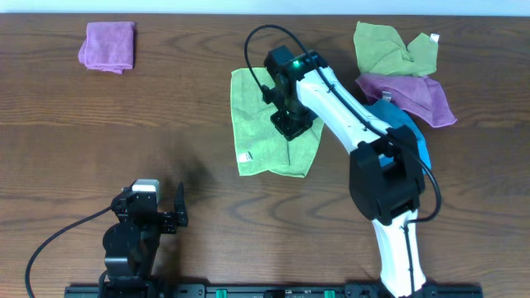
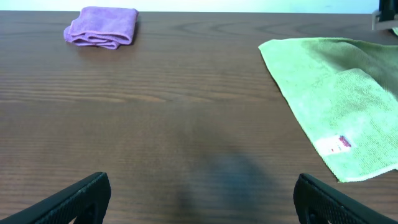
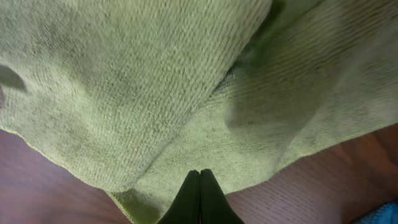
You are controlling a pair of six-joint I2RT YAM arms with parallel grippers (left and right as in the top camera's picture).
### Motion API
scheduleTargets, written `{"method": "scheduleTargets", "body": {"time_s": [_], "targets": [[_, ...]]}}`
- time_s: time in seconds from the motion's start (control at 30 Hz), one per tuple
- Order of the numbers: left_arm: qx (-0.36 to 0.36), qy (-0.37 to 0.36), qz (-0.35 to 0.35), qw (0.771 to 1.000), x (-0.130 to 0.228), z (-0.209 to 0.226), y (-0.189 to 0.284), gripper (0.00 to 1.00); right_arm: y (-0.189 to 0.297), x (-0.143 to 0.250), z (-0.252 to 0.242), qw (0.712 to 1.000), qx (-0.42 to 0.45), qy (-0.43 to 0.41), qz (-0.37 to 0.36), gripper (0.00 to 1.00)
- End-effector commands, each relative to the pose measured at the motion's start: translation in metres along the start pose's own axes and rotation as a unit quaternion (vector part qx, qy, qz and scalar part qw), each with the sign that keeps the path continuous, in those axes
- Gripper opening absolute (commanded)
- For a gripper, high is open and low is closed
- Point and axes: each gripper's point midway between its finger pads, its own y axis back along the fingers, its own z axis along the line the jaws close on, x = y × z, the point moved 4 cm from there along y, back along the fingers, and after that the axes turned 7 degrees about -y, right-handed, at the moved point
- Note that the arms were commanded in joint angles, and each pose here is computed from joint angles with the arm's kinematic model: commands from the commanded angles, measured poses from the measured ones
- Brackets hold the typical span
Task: Fold the cloth
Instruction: 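Drag the green cloth flat with the right gripper, then release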
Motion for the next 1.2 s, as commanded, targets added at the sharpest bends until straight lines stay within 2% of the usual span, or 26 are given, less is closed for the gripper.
{"method": "scheduleTargets", "body": {"time_s": [0.0,0.13,0.2,0.33,0.4,0.53,0.8,1.17], "targets": [[-0.001,-0.003,0.01,1.0,0.009,0.0,-0.003,0.95,0.057,-0.002,-0.001,0.997,0.003,-0.014,-0.078,0.01],[-0.001,-0.003,0.01,1.0,0.009,0.0,-0.003,0.95,0.112,0.018,-0.008,0.989,0.029,-0.017,-0.147,0.01],[-0.001,-0.003,0.01,1.0,0.009,0.0,-0.003,0.95,0.115,0.032,-0.008,0.986,0.03,-0.01,-0.164,0.02],[-0.001,-0.003,0.01,1.0,0.009,0.0,-0.003,0.95,0.074,0.06,0.0,0.983,-0.004,-0.003,-0.185,0.02],[-0.001,-0.003,0.01,1.0,0.009,0.0,-0.003,0.95,0.052,0.072,0.011,0.984,-0.048,0.002,-0.172,0.02],[-0.001,-0.002,0.01,1.0,0.009,0.0,-0.003,0.95,0.026,0.086,0.017,0.987,-0.071,-0.018,-0.144,0.01],[-0.001,-0.002,0.01,1.0,0.009,0.0,-0.003,0.95,0.002,0.097,0.026,0.986,-0.099,-0.01,-0.135,0.02],[-0.001,-0.003,0.01,1.0,0.009,0.0,-0.003,0.95,-0.021,0.1,0.025,0.985,-0.094,-0.01,-0.145,0.02]]}}
